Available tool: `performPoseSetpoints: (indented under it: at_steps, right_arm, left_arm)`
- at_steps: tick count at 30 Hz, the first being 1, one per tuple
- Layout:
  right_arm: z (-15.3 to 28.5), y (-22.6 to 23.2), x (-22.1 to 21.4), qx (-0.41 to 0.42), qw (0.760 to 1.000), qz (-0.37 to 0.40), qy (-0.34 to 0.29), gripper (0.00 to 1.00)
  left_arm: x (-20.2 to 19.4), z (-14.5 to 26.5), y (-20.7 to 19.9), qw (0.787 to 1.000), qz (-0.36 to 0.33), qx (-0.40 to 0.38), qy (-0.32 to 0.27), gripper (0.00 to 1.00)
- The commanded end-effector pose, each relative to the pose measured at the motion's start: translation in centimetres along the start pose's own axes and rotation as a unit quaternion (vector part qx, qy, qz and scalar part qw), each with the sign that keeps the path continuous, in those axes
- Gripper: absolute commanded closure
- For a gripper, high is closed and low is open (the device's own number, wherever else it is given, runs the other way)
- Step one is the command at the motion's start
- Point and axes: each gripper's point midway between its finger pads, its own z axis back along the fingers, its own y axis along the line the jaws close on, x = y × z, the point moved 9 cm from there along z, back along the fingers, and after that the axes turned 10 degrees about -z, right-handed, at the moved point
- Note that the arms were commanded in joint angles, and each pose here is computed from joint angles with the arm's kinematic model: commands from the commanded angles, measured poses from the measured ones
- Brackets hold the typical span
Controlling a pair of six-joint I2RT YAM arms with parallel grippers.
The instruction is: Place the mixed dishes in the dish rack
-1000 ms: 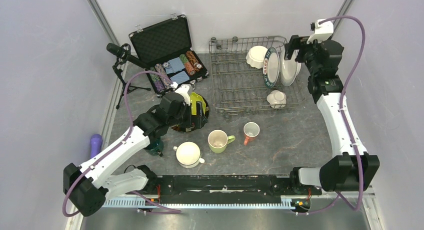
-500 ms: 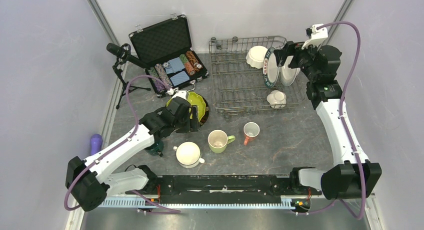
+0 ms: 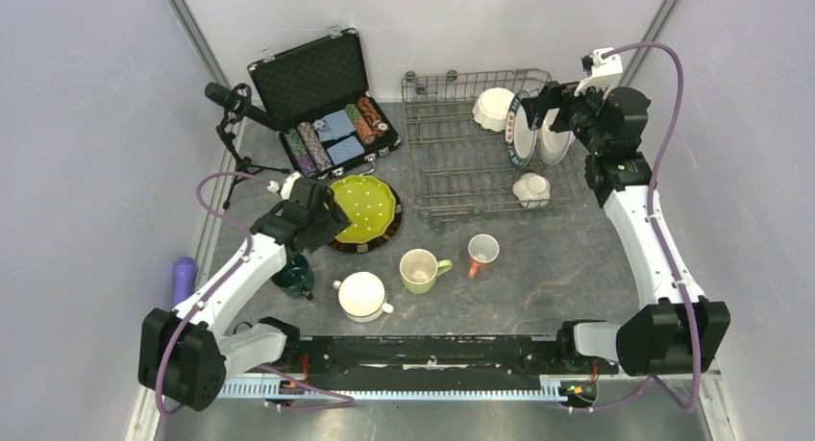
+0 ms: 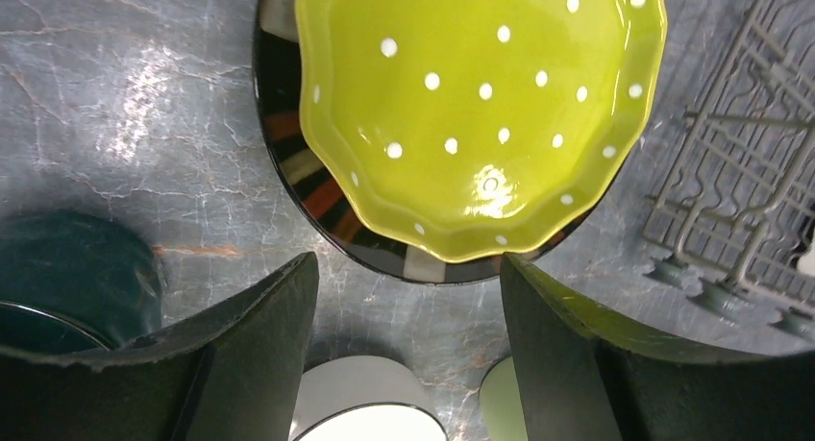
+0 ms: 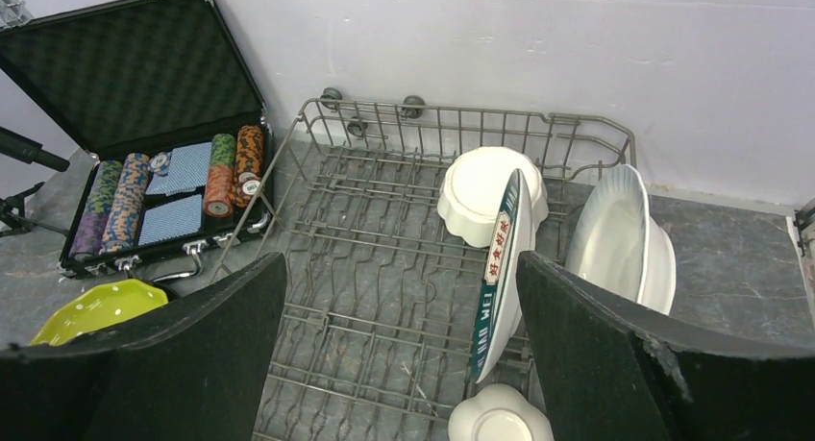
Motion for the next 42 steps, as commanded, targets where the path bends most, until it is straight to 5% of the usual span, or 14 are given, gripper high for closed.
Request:
performPoseSetpoints:
  at_steps: [1, 34, 36, 42]
  right_arm:
    - [-0.5, 0.2, 0.4, 0.021, 1.000, 0.008, -0.016, 0.06]
    - [-1.3, -0.4, -0.8, 0.019, 1.000, 0.008, -0.013, 0.06]
    - [-1.2, -0.4, -0.8, 0.019, 1.000, 0.009, -0.014, 0.07]
    - [-1.1, -0.1, -0.7, 0.027, 0.999, 0.007, -0.016, 0.07]
  left_arm:
    - [1.6, -0.5, -0.2, 0.998, 0.060, -0.014, -0.018, 0.24]
    - [-0.5, -6.4, 0.5, 0.985, 0.161, 0.058, 0.034, 0.49]
    - [-0.9, -6.7, 0.6, 0.984, 0.169, 0.050, 0.035, 0.56]
    - [-1.1, -7.0, 0.0, 0.988, 0.152, -0.013, 0.035, 0.98]
